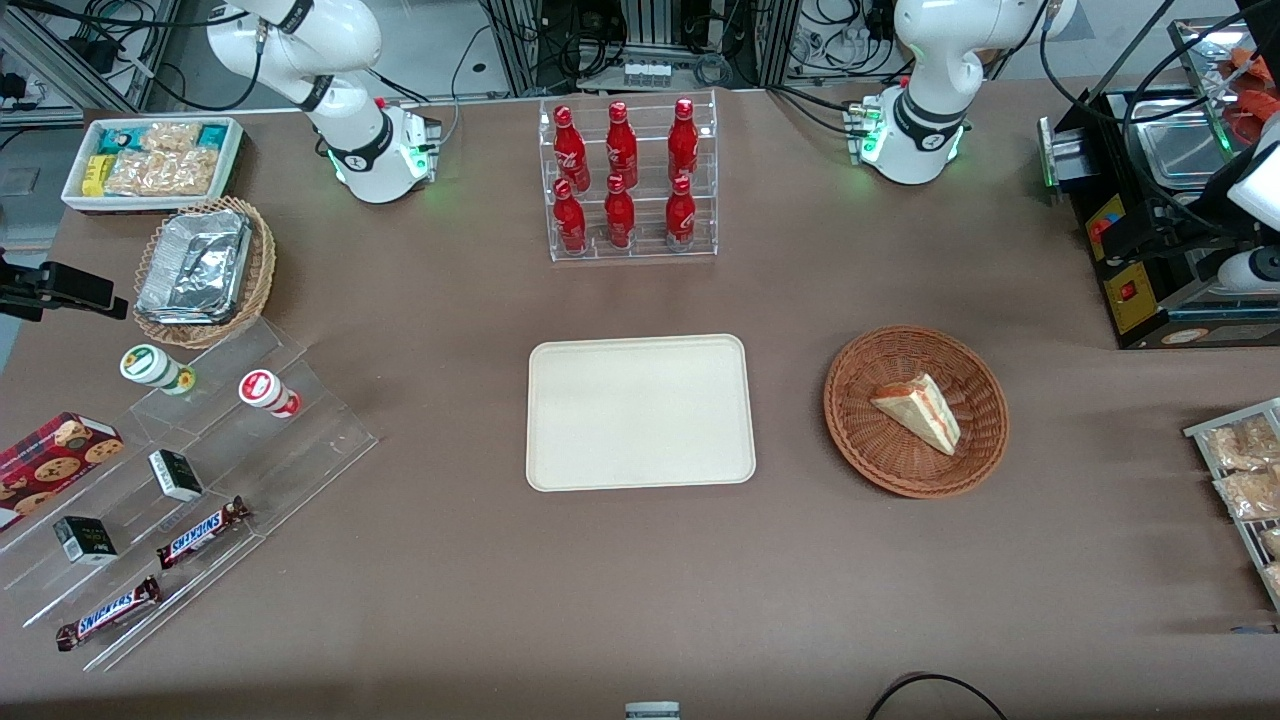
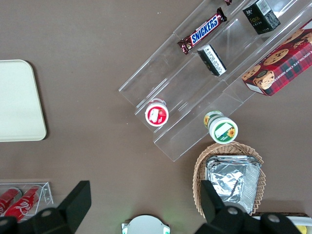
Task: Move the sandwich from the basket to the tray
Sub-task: 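Move the left gripper over the wrapped sandwich in the wicker basket, then lower the open left gripper around the sandwich and close it, then lift the gripped sandwich up out of the basket, then carry the sandwich with the left gripper over the cream tray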
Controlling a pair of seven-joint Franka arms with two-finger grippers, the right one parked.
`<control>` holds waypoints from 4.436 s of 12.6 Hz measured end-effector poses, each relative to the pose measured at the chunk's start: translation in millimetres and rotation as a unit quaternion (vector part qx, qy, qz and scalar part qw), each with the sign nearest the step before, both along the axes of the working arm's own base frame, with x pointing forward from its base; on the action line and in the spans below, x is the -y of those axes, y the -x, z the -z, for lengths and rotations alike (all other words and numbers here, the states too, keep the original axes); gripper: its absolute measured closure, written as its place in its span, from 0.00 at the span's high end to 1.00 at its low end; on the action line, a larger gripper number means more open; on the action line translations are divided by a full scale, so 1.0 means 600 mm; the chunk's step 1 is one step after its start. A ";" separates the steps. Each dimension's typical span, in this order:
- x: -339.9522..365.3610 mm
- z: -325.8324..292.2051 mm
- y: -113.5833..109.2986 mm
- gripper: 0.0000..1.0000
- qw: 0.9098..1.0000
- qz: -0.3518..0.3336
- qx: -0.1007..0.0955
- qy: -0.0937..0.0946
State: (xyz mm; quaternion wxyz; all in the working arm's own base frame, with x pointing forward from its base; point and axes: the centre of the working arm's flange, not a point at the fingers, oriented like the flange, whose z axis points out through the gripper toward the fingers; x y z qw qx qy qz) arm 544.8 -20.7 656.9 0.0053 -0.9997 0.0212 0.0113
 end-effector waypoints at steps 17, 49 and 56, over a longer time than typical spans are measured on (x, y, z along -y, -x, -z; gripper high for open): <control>0.101 0.418 -0.027 1.00 0.954 -0.297 0.032 0.013; 0.606 0.379 0.000 0.16 0.989 -0.149 0.008 0.010; 0.789 0.608 0.027 0.16 0.998 -0.054 0.012 -0.008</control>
